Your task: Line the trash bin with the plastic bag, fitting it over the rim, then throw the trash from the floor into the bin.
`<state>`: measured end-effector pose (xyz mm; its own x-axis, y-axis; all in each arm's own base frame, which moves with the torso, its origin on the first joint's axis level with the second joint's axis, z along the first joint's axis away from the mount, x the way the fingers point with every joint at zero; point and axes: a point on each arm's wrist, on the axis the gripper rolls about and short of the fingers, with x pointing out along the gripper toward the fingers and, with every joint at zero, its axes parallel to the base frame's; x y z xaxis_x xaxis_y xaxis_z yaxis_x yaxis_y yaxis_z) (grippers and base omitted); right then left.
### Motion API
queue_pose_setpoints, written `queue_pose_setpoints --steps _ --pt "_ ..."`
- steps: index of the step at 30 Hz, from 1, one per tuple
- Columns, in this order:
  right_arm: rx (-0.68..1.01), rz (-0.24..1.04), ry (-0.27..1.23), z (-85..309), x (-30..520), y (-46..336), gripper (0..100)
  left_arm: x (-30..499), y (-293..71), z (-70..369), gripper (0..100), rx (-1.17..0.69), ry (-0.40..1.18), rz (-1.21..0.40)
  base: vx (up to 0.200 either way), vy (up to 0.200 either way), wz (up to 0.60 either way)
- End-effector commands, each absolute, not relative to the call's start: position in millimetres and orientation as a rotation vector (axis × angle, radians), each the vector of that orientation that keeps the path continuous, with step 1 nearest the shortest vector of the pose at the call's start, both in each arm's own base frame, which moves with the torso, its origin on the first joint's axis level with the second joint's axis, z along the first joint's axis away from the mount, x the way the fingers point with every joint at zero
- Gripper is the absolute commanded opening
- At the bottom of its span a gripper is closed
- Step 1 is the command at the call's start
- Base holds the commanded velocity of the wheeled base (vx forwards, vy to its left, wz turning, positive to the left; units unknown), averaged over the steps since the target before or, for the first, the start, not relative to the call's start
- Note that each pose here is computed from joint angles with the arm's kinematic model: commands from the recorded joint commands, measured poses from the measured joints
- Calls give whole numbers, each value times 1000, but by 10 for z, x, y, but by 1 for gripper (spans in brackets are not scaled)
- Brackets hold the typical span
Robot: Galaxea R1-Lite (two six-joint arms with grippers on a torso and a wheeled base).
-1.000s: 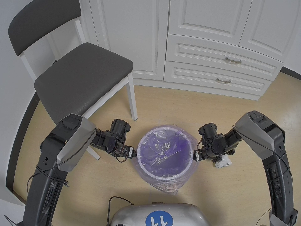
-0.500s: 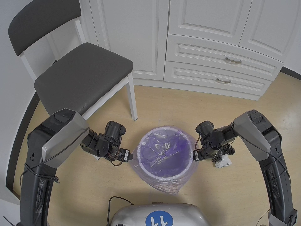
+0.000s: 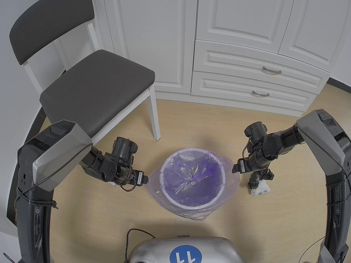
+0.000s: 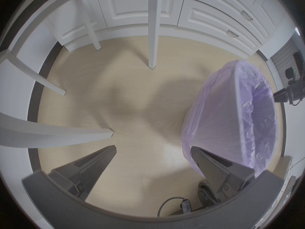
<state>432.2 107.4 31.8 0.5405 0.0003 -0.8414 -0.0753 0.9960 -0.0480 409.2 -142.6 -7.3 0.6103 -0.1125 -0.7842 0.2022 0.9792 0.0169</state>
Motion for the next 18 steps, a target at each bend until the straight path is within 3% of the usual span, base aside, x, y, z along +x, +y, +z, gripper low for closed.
queue_pose_setpoints --steps 1,8,18 --pt "-69 68 950 305 4364 1025 100 4040 -1394 57 100 98 861 -180 0 0 0" --pt "-77 151 924 -209 4657 1023 100 3909 -1348 125 100 92 842 -183 0 0 0" --pt "-107 149 889 -815 5145 967 100 3826 -1280 54 100 77 796 -180 0 0 0"
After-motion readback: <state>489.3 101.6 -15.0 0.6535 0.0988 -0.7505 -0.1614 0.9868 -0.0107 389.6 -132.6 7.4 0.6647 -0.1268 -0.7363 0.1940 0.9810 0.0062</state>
